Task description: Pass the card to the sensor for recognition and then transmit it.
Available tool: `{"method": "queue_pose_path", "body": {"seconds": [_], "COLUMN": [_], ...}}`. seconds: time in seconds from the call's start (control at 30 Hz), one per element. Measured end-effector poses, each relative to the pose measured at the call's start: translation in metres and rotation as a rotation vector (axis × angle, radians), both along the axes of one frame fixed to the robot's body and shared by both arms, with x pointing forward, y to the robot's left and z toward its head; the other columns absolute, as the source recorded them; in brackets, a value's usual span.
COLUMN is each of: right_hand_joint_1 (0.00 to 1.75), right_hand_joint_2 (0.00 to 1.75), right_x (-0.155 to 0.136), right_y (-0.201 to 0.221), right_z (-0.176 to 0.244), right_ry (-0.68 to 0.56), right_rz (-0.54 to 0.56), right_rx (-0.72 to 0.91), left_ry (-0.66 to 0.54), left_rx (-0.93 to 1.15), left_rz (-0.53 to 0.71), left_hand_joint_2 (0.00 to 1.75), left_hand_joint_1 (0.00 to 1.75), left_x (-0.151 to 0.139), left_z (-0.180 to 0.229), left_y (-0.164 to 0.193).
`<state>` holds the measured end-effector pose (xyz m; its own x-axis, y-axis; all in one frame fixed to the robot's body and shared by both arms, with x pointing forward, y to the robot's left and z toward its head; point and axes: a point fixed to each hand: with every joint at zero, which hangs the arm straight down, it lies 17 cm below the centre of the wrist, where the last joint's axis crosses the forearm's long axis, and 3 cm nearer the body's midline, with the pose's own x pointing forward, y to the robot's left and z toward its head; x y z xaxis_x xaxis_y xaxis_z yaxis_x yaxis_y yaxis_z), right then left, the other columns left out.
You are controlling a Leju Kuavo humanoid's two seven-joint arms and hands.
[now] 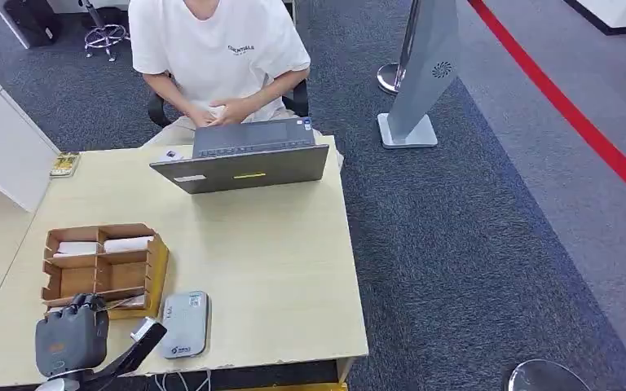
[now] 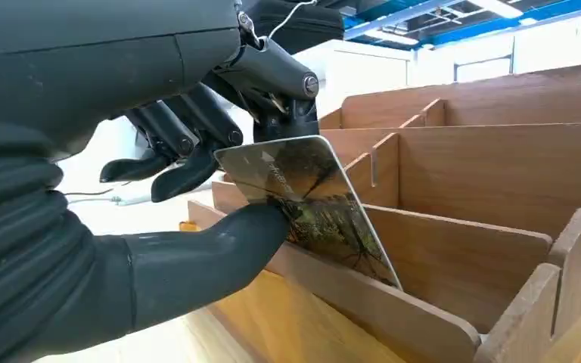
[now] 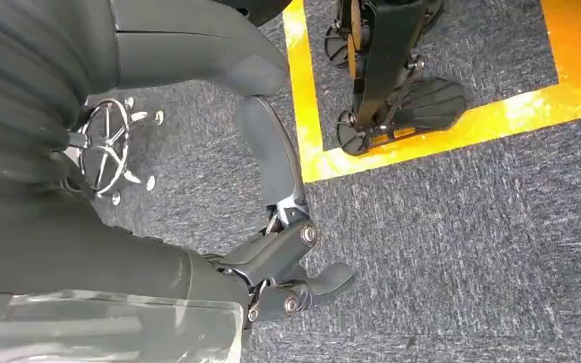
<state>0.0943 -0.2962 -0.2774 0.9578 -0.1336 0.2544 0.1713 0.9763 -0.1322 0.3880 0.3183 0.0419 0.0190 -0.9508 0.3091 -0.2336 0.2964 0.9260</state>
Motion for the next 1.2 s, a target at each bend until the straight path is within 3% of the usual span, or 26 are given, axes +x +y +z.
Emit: {"method": "queue_pose_path", "body": {"seconds": [0.3, 0.73, 1.03, 1.2], "right_hand_joint_1": [0.00, 0.00, 0.00, 0.00], "right_hand_joint_2": [1.75, 1.75, 1.75, 1.75], "right_x": [0.000, 0.001, 0.001, 0.004], "right_y": [0.000, 0.000, 0.001, 0.001], "right_z": [0.000, 0.000, 0.000, 0.001], "right_ry": [0.000, -0.003, -0.003, -0.005], "right_rz": [0.001, 0.012, 0.020, 0.043], "right_rx": [0.000, -0.001, -0.002, -0.005], "left_ry": [-0.018, -0.323, -0.407, -0.483], "left_rx": [0.004, 0.052, 0.063, 0.083], "left_rz": [-0.004, -0.075, -0.090, -0.096], "left_hand_joint_2": [1.75, 1.75, 1.75, 1.75], "left_hand_joint_1": [1.75, 1.75, 1.75, 1.75], "left_x": [0.001, 0.029, 0.035, 0.057], "left_z": [0.007, 0.142, 0.179, 0.222], "left_y": [0.000, -0.008, -0.010, -0.006]}}
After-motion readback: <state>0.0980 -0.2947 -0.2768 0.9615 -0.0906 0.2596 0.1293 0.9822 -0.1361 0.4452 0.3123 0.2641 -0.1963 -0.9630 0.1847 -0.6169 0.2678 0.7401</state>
